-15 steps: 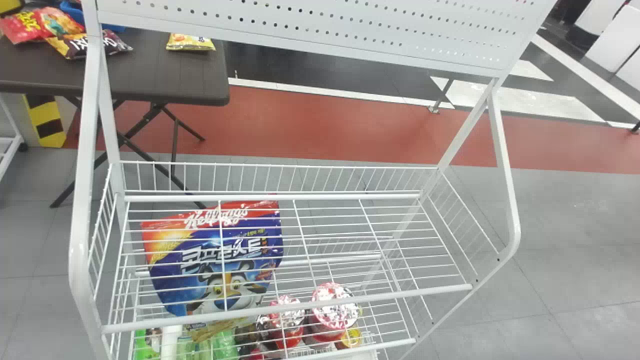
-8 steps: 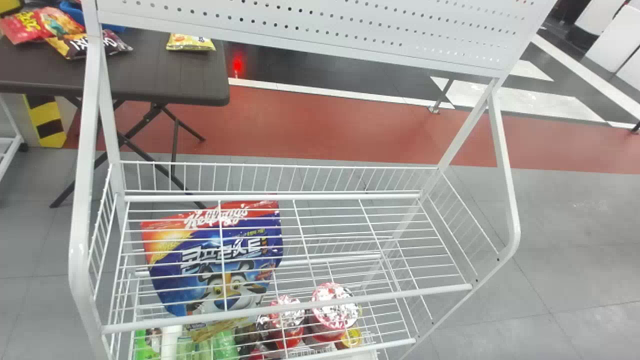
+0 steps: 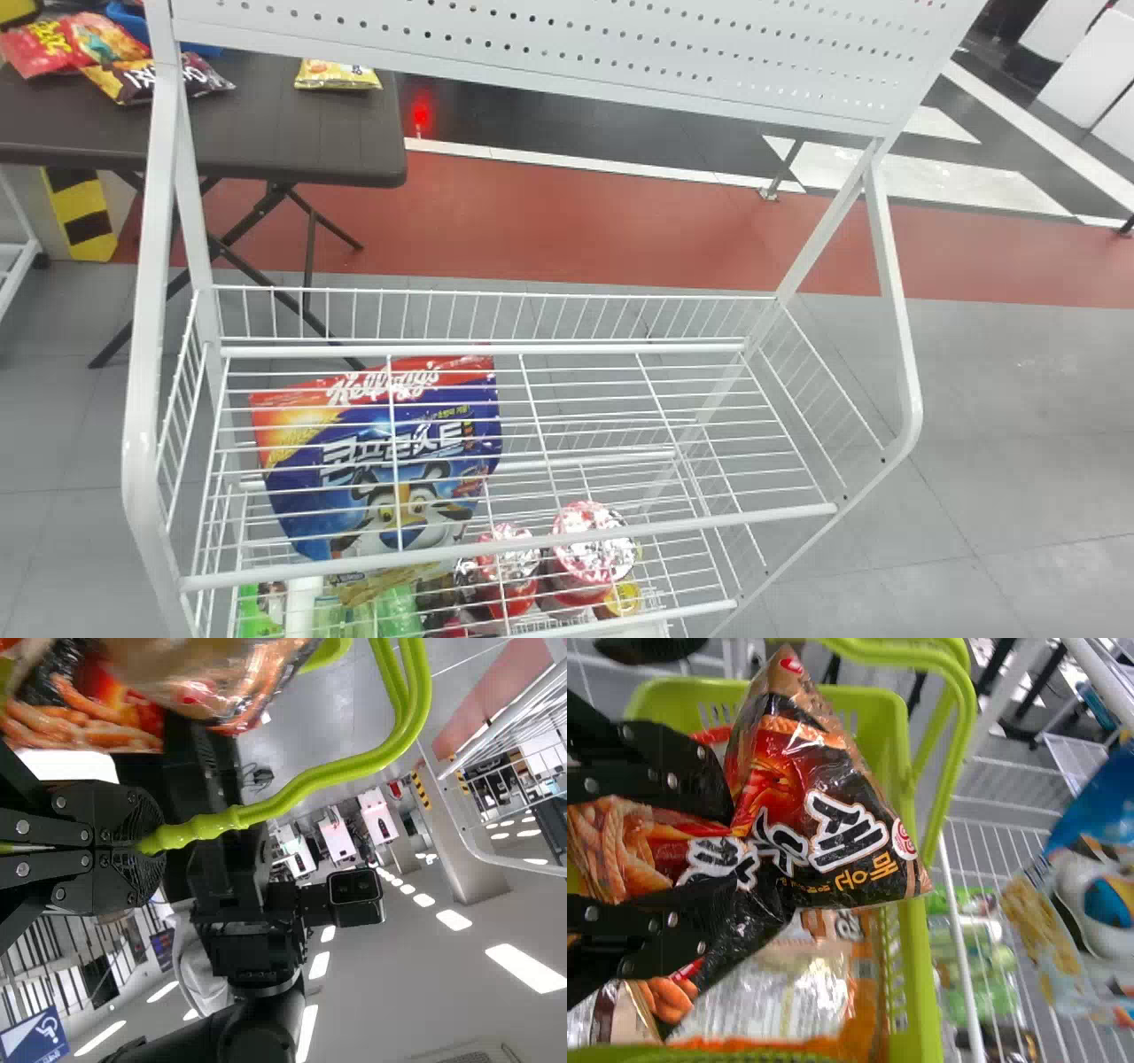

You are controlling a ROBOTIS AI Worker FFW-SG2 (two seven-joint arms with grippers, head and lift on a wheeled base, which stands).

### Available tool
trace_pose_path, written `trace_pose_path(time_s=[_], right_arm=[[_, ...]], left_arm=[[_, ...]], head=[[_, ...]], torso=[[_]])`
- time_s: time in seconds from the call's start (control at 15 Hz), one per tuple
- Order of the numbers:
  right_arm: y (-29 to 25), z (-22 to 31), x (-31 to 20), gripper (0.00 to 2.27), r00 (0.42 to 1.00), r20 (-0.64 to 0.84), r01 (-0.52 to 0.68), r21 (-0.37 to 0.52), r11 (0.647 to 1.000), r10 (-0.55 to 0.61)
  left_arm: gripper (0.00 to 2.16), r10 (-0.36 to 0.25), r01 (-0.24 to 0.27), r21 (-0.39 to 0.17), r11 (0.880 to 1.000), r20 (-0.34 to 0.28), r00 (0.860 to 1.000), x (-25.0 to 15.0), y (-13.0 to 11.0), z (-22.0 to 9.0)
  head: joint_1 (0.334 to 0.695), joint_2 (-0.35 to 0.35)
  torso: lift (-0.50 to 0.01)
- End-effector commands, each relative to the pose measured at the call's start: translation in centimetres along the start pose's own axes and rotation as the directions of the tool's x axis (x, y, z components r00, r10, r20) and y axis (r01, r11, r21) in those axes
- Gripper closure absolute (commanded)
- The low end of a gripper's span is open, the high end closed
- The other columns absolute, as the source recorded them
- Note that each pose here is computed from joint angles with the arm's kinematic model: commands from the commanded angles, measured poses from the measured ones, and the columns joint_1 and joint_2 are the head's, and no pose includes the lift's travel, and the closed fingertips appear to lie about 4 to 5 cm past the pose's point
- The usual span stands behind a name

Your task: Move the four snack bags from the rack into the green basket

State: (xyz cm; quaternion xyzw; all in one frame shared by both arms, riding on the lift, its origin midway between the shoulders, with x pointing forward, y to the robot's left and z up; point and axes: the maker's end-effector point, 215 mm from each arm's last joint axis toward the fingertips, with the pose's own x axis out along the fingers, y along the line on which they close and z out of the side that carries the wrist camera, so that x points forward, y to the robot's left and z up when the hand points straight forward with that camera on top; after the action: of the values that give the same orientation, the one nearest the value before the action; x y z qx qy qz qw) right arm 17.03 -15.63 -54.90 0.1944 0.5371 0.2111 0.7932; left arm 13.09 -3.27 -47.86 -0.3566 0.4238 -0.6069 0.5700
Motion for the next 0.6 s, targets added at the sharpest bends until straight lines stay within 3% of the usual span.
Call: trace_pose_path(time_s=[0.0,0.2,0.53], right_arm=[[-1.9,1.6,-0.6,0.05,0.998,0.052,0.037,-0.008,0.999,-0.037],[-2.6,2.9,-1.4,0.05,0.995,0.091,0.042,0.006,0.999,-0.042],[-0.3,4.2,-2.9,0.05,0.990,0.128,-0.057,0.030,0.998,0.052]], left_arm=[[1.82,0.001,-0.001,0.004,1.000,0.001,1.000,0.0,-0.1,0.0],[1.82,0.002,-0.002,0.007,1.000,0.000,1.000,0.0,-0.2,0.0],[1.82,0.005,-0.005,0.006,1.000,-0.004,1.000,0.0,-0.2,0.0]], head=[[0.695,-0.350],[0.695,-0.350],[0.695,-0.350]], torso=[[0.000],[0.000],[0.000]])
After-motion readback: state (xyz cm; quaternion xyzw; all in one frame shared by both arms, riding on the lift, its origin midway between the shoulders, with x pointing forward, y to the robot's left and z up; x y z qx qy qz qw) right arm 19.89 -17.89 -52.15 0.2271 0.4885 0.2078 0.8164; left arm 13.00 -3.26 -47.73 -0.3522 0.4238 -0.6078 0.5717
